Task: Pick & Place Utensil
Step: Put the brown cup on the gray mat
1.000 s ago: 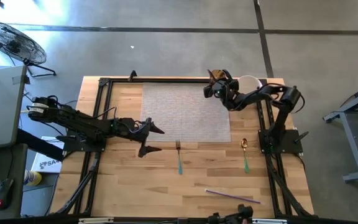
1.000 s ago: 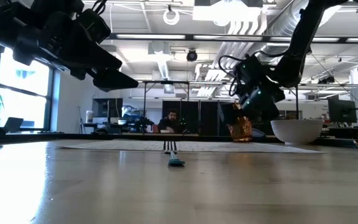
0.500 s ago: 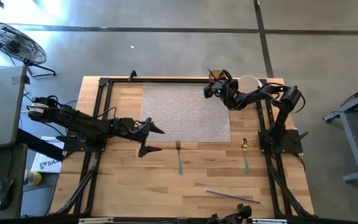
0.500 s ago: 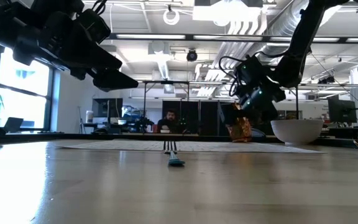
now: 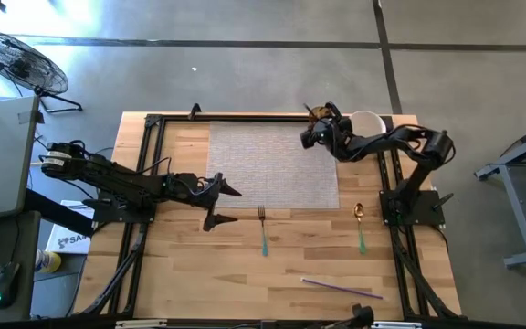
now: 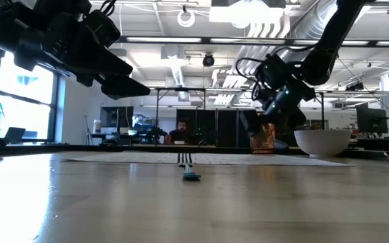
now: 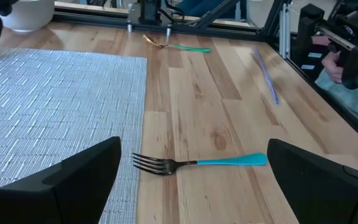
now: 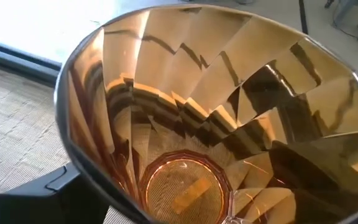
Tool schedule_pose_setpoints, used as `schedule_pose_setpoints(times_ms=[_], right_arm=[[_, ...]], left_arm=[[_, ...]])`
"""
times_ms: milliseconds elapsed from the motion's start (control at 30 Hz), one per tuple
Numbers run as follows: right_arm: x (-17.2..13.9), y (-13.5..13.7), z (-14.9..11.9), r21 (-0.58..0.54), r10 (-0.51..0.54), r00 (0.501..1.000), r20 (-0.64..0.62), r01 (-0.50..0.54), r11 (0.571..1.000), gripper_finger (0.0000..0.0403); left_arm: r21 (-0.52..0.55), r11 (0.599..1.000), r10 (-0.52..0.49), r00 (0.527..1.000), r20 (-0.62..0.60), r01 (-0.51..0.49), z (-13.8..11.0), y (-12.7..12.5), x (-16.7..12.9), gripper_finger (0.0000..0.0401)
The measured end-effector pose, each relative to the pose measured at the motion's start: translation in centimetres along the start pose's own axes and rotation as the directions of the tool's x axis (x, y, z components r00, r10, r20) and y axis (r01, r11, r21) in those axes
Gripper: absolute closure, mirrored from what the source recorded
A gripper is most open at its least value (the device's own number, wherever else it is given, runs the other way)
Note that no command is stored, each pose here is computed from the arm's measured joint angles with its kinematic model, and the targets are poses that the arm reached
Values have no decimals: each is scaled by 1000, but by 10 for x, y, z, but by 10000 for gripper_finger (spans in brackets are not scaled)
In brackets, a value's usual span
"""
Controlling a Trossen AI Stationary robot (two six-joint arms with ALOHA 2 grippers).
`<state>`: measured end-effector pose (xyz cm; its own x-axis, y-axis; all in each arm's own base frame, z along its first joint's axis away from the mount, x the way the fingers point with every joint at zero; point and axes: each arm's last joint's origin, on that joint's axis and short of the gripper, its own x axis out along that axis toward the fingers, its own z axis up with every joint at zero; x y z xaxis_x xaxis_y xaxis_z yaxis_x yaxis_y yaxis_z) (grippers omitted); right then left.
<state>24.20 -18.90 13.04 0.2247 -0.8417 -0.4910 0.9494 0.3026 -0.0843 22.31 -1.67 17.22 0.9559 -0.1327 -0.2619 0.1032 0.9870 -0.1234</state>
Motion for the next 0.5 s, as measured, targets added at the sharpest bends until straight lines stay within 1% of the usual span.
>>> schedule_pose_setpoints(times_ms=[300,500], right_arm=[[-2,2,-1,30,50,998,-30,-49,998,3],[-2,1,-6,27,55,995,-78,-53,998,3]], left_arm=[[0,1000,0,1000,3,0,0,0,0,2],[4,1000,-1,1000,2,0,0,0,0,2]])
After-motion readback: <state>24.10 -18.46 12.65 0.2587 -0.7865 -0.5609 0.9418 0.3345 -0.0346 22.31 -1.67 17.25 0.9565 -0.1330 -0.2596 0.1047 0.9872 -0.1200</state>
